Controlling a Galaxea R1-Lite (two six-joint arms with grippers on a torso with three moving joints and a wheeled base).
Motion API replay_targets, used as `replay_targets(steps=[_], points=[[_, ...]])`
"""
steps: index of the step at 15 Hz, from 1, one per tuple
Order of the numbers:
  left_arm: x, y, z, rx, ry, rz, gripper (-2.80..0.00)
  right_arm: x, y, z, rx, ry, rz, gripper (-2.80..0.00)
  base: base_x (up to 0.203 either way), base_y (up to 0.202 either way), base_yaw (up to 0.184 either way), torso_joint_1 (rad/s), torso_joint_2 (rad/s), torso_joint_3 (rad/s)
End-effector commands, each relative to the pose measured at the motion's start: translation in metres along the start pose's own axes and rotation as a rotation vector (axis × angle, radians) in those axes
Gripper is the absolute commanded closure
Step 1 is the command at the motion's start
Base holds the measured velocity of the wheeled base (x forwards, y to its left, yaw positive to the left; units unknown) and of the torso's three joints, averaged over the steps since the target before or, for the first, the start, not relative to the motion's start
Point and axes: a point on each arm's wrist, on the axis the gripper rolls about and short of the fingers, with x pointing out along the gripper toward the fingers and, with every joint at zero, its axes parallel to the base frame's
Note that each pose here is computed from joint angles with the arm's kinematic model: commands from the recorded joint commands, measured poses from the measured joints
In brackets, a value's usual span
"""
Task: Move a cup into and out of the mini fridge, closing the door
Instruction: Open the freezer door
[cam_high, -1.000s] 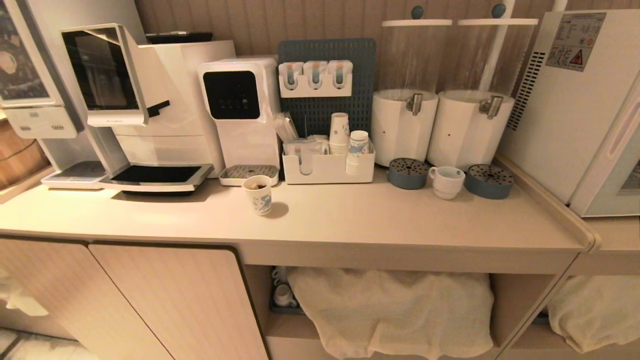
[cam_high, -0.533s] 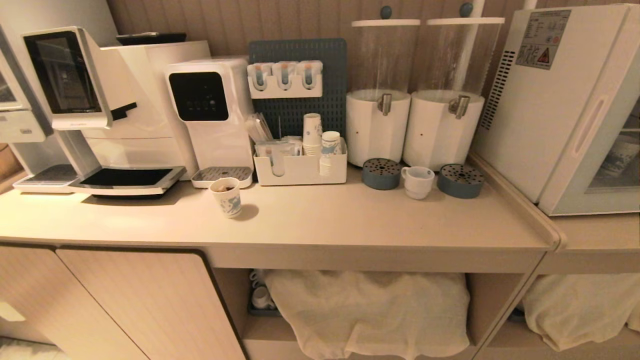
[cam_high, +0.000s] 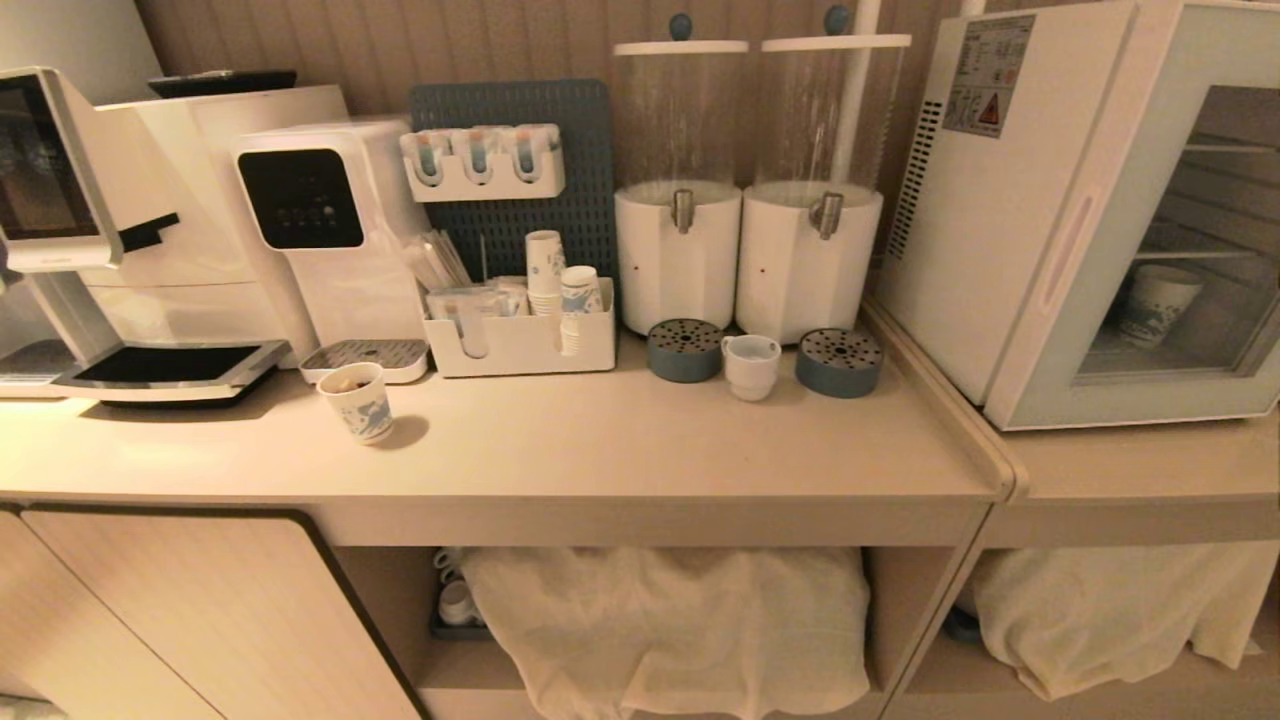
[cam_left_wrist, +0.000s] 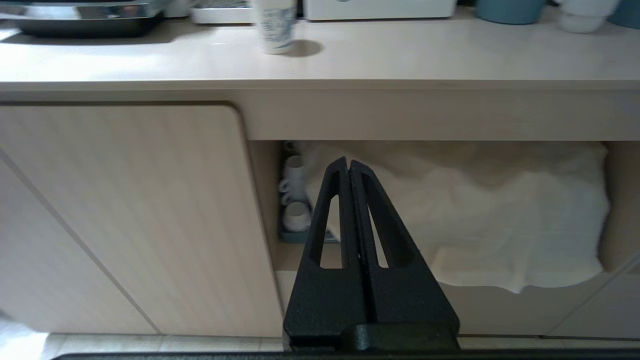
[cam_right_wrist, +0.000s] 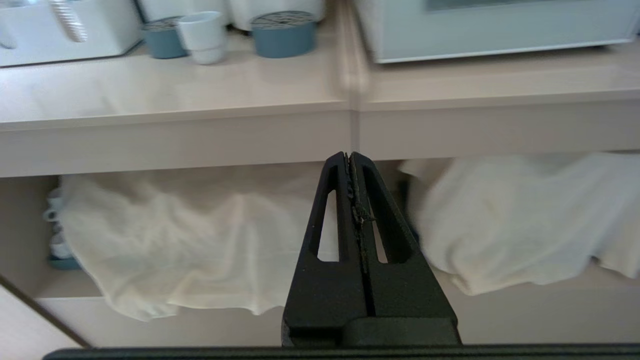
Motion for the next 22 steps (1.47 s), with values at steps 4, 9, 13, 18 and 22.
replay_targets(steps=[4,9,13,18,22], points=[[0.0000,0.0000,0.0000,0.000,0.000,0.000,0.00,0.0001,0.0000,0.0002,0.000,0.000,0.001,0.00,0.000,-0.190,-0.007,0.005,0.00,0.004],[0.0001,0.0000,0.0000,0.000,0.001,-0.001,0.00,0.0001,0.0000,0.0002,0.002,0.000,0.000,0.00,0.000,-0.190,-0.006,0.003,0.00,0.003],[0.0001,0.0000,0.0000,0.000,0.001,0.001,0.00,0.0001,0.0000,0.0001,0.000,0.001,0.001,0.00,0.000,-0.190,-0.007,0.001,0.00,0.002],[0.0000,0.0000,0.0000,-0.001,0.000,0.001,0.00,0.0001,0.0000,0.0001,0.000,0.001,0.001,0.00,0.000,-0.192,-0.007,0.003,0.00,0.002],[0.0000,0.0000,0.0000,0.000,-0.001,0.001,0.00,0.0001,0.0000,0.0001,0.000,0.001,0.001,0.00,0.000,-0.189,-0.006,0.002,0.00,0.006]])
